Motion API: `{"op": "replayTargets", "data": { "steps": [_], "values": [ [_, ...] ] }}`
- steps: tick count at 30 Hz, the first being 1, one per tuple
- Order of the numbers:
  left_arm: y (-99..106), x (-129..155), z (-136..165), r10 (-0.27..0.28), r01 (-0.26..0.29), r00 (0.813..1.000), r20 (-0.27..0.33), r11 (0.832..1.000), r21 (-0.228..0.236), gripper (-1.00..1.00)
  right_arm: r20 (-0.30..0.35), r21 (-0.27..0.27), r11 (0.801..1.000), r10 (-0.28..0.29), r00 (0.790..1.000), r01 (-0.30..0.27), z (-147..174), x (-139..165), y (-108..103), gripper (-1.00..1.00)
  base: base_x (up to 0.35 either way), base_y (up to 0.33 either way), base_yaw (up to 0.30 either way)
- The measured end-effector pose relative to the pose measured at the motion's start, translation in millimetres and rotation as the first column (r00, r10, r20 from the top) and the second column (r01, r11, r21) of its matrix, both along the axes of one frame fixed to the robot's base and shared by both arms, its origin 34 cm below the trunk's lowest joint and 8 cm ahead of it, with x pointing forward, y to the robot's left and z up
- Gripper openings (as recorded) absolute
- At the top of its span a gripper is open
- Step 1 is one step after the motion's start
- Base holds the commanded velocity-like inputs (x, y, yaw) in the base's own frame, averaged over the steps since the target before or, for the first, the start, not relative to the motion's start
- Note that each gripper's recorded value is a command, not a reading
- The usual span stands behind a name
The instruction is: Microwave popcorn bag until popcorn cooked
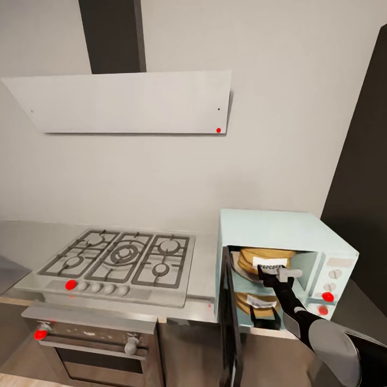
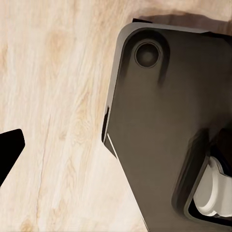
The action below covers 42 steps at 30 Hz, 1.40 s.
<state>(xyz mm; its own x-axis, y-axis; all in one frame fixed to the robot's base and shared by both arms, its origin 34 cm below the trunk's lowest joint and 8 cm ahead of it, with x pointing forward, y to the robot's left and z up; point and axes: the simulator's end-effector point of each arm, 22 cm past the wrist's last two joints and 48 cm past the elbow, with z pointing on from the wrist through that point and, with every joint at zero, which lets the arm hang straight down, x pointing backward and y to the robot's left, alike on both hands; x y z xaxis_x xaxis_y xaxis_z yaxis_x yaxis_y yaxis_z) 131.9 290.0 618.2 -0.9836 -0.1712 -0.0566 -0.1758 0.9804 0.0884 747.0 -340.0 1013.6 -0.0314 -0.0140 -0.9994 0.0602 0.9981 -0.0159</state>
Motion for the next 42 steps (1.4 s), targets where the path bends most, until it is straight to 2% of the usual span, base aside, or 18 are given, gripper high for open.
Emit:
{"op": "replayTargets", "data": {
  "steps": [16,42],
  "values": [
    [-0.7,0.1,-0.1,-0.002,0.002,1.000,0.000,1.000,-0.001,1.00,0.000,0.000,1.000,0.000,1.000,0.000,-0.1,0.1,0.0,1.00,0.031,0.000,0.000],
    [0.3,0.4,-0.1,0.002,-0.002,1.000,0.000,1.000,0.001,1.00,-0.001,-0.001,1.000,0.001,1.000,-0.001,-0.4,0.6,0.1,1.00,-0.327,0.022,0.000]
  ]
}}
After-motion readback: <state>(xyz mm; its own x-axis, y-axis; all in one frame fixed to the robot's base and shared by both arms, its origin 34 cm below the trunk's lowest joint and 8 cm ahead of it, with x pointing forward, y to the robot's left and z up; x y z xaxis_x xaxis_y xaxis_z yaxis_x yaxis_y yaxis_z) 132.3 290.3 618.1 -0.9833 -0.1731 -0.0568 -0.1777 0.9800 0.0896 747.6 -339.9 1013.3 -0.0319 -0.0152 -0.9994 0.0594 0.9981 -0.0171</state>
